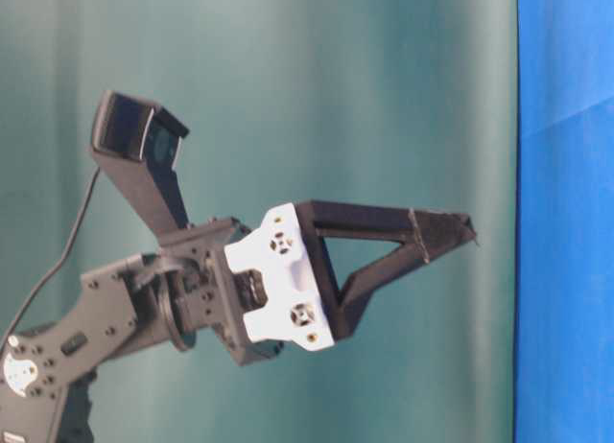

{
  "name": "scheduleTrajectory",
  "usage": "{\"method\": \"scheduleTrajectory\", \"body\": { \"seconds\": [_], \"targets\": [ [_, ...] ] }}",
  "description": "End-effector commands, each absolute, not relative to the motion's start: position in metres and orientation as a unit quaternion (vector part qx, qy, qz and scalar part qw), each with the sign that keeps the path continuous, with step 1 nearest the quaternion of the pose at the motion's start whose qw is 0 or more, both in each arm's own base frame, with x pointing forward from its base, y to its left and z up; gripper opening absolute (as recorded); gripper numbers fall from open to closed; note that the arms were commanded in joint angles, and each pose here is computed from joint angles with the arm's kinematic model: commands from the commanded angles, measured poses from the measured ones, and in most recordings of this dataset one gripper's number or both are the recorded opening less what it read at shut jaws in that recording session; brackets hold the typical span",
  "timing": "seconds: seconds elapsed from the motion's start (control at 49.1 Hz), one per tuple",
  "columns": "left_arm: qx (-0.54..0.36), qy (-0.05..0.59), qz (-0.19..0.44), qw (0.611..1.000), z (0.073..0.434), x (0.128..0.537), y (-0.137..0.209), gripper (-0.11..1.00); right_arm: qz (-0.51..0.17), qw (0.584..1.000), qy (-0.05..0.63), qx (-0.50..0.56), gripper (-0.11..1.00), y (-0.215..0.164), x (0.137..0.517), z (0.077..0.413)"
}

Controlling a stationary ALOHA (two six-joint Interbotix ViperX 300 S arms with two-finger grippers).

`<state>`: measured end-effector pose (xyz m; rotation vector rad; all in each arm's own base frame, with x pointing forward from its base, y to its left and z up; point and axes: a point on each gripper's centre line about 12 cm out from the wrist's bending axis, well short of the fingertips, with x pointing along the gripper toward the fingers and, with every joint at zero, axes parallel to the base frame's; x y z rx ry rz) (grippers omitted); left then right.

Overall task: Handover the blue block to the right arm after grasping it with the left arm, then place it in the designated position.
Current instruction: 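Move the left gripper over the blue cube and lower it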

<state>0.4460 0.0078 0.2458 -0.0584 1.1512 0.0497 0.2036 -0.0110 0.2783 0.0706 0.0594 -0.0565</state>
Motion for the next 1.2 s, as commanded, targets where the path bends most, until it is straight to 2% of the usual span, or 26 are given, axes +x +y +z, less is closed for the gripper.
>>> {"method": "scheduleTrajectory", "body": {
  "seconds": [0.0,1.181],
  "targets": [
    [-0.026,0.527,0.024,0.849,0.2625,0.4497,0.0076,0.92,-0.028,0.999,0.02,0.035,0.97,-0.0112,0.2069,0.2875],
    [-0.023,0.523,0.022,0.852,0.2581,0.4486,0.0051,0.92,-0.028,0.999,0.023,0.035,0.97,-0.0112,0.2076,0.2864]
  ]
}}
